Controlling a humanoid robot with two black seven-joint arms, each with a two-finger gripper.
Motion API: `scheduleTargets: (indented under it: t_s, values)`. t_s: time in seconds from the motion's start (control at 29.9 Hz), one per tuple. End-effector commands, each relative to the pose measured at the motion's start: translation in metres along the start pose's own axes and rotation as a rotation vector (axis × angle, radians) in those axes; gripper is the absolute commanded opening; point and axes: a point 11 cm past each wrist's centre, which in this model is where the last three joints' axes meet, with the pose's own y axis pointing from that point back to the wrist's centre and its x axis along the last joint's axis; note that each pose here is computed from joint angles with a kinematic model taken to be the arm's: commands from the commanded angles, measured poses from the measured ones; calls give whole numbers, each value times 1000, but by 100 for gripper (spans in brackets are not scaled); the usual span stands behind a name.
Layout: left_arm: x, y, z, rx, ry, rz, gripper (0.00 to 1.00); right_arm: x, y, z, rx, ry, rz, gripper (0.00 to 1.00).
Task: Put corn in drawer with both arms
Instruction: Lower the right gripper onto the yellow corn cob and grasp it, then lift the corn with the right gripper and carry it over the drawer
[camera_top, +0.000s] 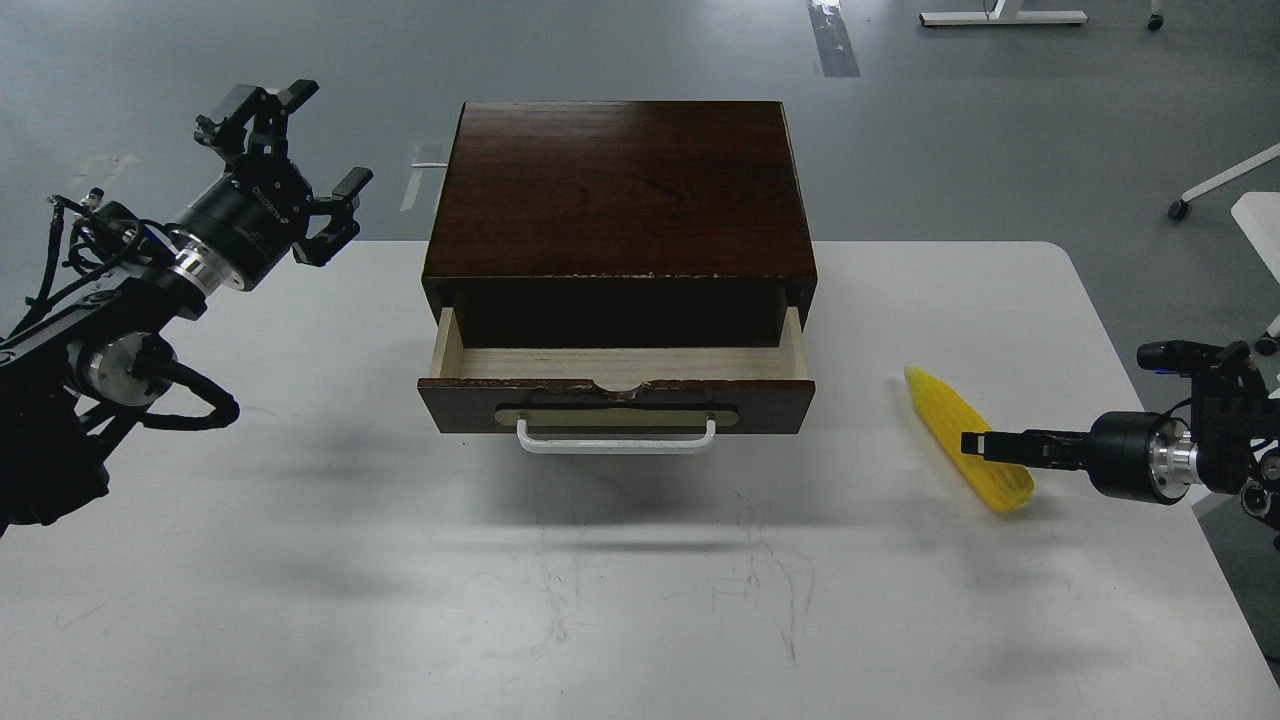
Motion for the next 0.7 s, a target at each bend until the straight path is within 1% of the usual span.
scheduleTargets:
  t_s: [0.0,0.07,0.1,0.13,0.17,0.2,0.27,0.3,0.47,0.57,0.67]
  values:
    - [0,0,0,0,1,-1,98,-3,-4,-2,6,1,-4,59]
    - [0,0,0,1,-1,0,98,-3,-6,-3,10,1,-6,50]
    - [0,0,0,1,-1,0,98,-3,-6,-3,10,1,-6,42]
    - [1,0,0,0,-1,1,98,-3,-6,-4,10,2,-5,35]
    - [0,0,1,-1,-1,-1,98,-3,-6,-4,10,2,-5,32]
    - [0,0,0,1,-1,0,98,-2,-6,-4,12,4,-5,23]
    - [0,0,1,-1,-1,-1,98,-3,-6,-5,13,4,-6,12]
    - [0,0,1,-1,-1,-1,98,-4,-6,-4,11,6,-12,4]
    - [1,1,1,0,-3,0,98,1,-6,-9,20,14,-7,4]
    - [1,0,2,-1,-4,-1,98,26,-1,-23,47,51,31,4]
    - [1,1,2,-1,-5,0,98,58,13,-38,70,96,86,4]
